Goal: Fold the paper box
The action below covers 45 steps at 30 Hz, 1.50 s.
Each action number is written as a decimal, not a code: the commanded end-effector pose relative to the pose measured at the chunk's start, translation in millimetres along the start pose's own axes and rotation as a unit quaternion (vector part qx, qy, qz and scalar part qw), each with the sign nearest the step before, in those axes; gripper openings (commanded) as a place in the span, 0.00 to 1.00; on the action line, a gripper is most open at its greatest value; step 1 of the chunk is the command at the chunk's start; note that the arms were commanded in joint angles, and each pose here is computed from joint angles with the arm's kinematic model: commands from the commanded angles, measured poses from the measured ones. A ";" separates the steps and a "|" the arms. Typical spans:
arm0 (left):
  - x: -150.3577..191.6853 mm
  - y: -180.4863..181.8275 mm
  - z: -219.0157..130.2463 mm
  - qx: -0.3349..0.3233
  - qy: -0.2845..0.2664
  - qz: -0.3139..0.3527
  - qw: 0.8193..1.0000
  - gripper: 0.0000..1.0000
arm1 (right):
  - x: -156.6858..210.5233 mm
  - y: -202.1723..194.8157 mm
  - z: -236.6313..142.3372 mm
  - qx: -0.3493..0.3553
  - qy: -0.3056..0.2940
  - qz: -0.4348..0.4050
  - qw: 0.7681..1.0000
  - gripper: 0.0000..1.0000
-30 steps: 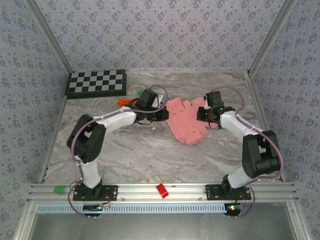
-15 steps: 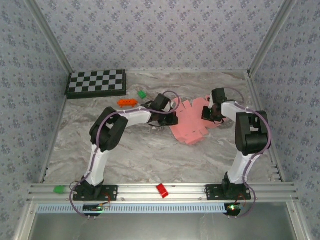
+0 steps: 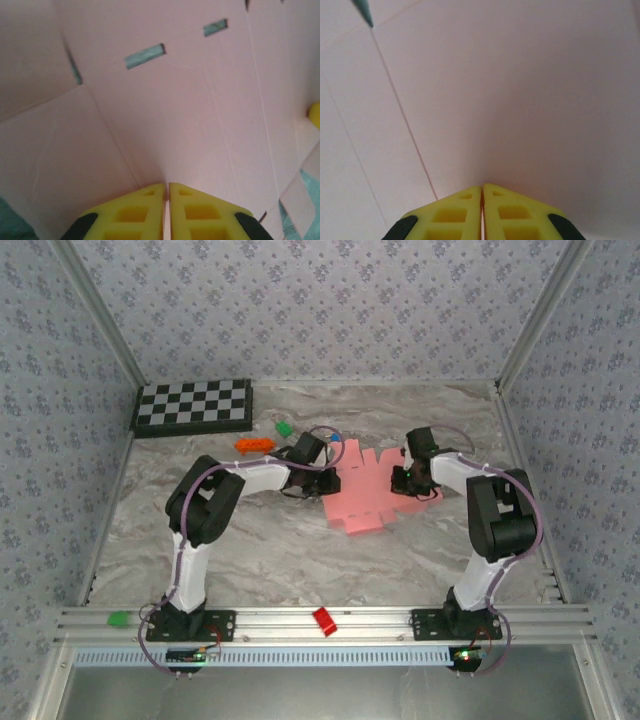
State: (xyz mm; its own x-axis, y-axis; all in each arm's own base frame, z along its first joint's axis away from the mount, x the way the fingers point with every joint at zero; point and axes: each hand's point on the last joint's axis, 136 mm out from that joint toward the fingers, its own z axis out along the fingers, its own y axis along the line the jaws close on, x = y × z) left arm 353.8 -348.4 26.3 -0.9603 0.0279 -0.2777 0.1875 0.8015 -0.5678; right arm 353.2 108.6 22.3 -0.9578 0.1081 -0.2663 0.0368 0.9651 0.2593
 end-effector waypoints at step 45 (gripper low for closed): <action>24.1 8.5 -53.7 -0.040 0.031 -0.003 0.999 0.27 | 74.2 67.9 -11.1 0.013 0.007 -0.115 0.993 0.11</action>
State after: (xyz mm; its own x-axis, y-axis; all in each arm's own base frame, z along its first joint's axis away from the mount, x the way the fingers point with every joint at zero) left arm 323.7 -311.3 66.3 -0.9618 0.0866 -0.2596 0.2128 0.8330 -0.5107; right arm 298.1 184.7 45.3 -0.9307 -0.0786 -0.3573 -0.1601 0.9656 0.2048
